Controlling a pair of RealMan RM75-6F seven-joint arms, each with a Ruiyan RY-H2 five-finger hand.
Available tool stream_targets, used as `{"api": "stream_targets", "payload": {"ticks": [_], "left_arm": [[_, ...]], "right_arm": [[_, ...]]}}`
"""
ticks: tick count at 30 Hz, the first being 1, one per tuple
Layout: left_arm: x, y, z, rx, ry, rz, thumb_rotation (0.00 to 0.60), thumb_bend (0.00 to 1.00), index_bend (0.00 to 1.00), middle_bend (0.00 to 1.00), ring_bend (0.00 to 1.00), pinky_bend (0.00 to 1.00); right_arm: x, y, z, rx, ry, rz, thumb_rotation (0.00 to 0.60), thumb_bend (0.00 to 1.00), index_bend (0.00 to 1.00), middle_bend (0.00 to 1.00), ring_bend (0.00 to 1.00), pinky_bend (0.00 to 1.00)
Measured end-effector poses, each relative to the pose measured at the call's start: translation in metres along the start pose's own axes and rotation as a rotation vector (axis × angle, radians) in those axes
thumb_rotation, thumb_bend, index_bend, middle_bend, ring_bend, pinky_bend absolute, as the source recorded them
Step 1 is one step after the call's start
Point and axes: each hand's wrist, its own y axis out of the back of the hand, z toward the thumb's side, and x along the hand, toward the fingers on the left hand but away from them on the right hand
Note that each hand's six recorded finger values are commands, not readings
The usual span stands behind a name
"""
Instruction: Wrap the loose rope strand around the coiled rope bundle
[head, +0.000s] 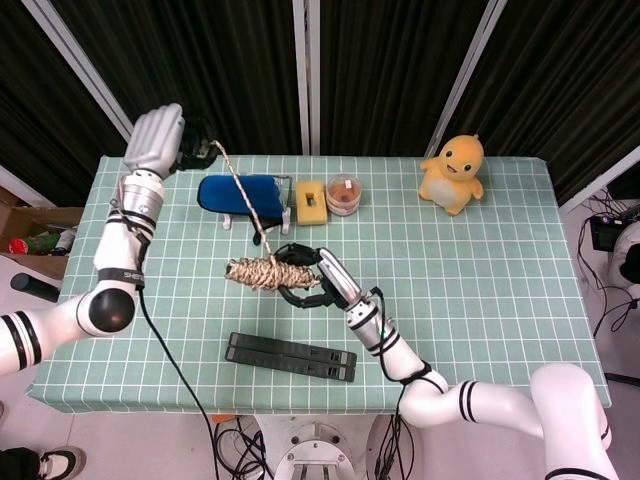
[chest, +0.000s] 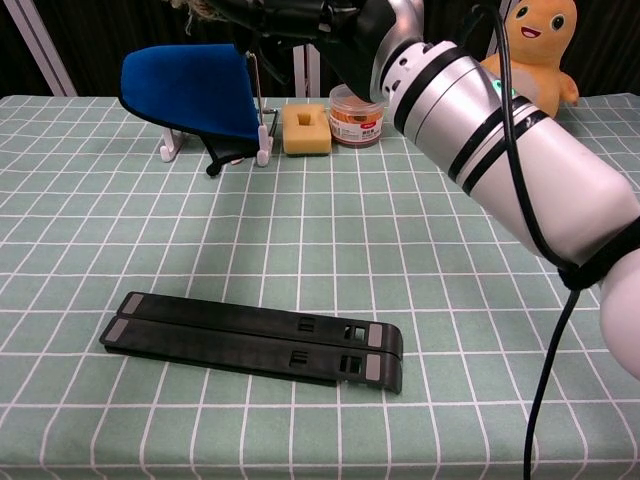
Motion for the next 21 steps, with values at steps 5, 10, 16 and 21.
{"api": "stream_targets", "payload": {"ticks": [5,10,16,21], "left_arm": [[-0.004,-0.021,-0.013,-0.012,0.031,-0.096,0.600,0.46,0.80,0.81,0.68,0.73],[-0.013,-0.047,-0.030,0.004,0.058,-0.204,0.600,0.46,0.80,0.81,0.68,0.73],[-0.023,-0.067,-0.040,0.055,0.054,-0.266,0.600,0.46,0.80,0.81,0.68,0.73],[-0.029,-0.076,-0.051,0.054,0.069,-0.291,0.600,0.46,0.80,0.82,0.68,0.73]], "right_arm": [[-0.003,0.003,0.006,-0.052,-0.002,-0.013,0.600,0.66,0.90,0.71,0.62,0.85],[-0.005,0.008,0.012,-0.088,0.007,-0.036,0.600,0.66,0.90,0.71,0.62,0.85],[-0.007,0.018,0.019,-0.110,0.032,-0.086,0.600,0.66,0.90,0.71,0.62,0.85],[-0.008,0.026,0.026,-0.116,0.055,-0.119,0.600,0.66,0.90,0.71,0.62,0.85]]}}
